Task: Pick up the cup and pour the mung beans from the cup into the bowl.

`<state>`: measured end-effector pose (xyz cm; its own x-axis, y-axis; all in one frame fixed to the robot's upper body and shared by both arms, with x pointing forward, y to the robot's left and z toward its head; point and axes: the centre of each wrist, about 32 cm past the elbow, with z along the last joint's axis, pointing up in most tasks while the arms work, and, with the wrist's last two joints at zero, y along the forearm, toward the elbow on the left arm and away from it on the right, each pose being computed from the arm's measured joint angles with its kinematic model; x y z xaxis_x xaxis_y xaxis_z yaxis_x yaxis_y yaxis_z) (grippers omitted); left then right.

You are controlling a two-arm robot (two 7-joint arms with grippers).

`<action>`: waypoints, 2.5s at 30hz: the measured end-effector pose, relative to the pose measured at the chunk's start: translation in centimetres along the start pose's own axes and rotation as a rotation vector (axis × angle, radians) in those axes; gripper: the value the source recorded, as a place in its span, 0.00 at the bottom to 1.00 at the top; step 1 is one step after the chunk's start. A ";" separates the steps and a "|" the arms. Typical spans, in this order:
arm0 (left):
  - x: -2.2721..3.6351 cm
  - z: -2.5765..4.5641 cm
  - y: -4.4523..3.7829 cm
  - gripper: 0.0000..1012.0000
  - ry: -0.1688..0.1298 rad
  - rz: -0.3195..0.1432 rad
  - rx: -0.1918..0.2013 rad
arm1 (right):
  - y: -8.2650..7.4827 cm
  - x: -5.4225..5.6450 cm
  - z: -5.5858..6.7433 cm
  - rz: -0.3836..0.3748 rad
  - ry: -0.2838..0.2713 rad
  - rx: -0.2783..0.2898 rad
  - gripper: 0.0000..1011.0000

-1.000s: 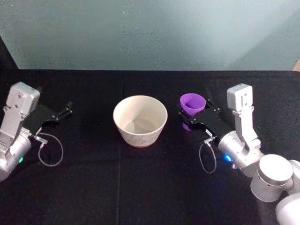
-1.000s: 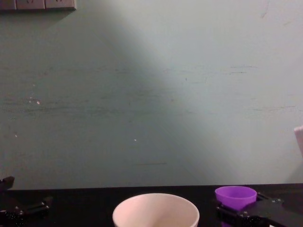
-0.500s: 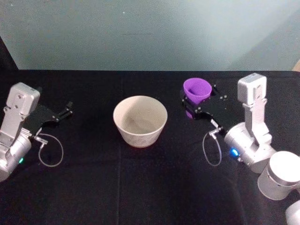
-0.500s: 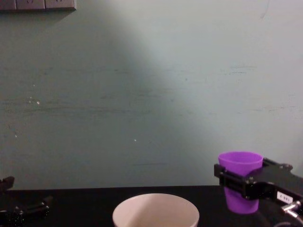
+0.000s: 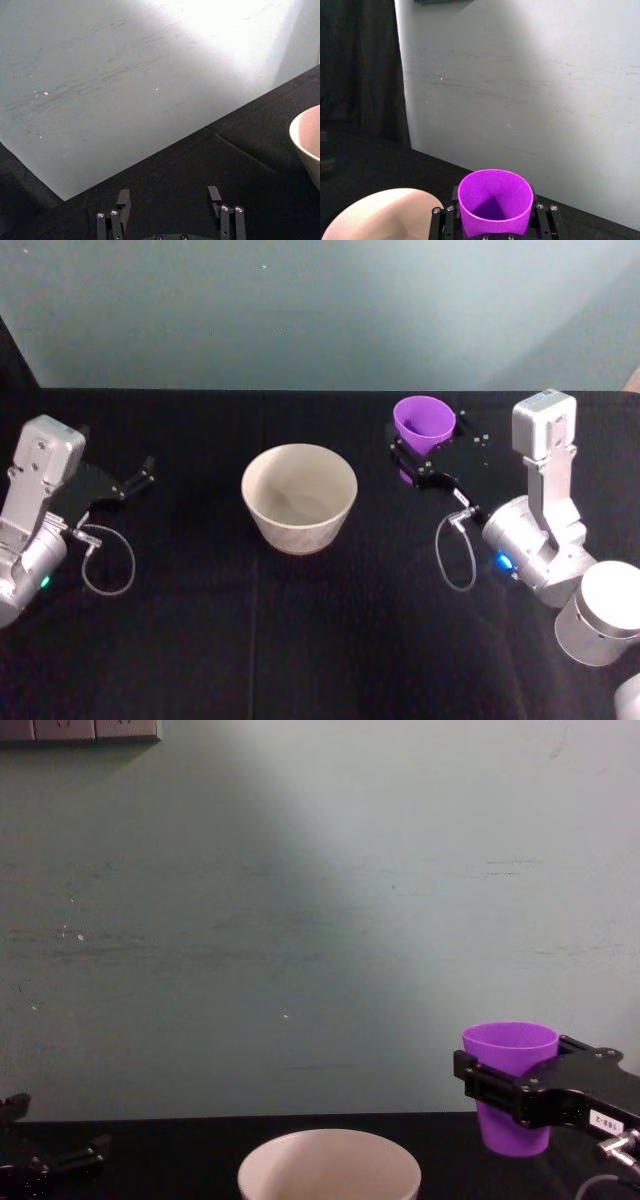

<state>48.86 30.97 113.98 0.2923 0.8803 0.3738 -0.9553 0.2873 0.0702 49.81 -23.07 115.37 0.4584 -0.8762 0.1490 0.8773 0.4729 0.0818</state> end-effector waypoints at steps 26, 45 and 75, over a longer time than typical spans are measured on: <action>0.00 0.00 0.00 0.99 0.000 0.000 0.000 | 0.0 0.0 0.0 0.001 0.002 0.000 0.73; 0.00 0.00 0.00 0.99 0.000 0.000 0.000 | 0.0 0.0 0.0 0.000 0.003 0.000 0.73; 0.00 0.00 0.00 0.99 0.000 0.000 0.000 | 0.0 0.0 0.0 0.001 0.003 0.000 0.73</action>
<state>48.86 30.97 113.98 0.2923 0.8803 0.3737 -0.9552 0.2873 0.0703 49.84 -23.06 115.34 0.4594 -0.8761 0.1462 0.8770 0.4735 0.0820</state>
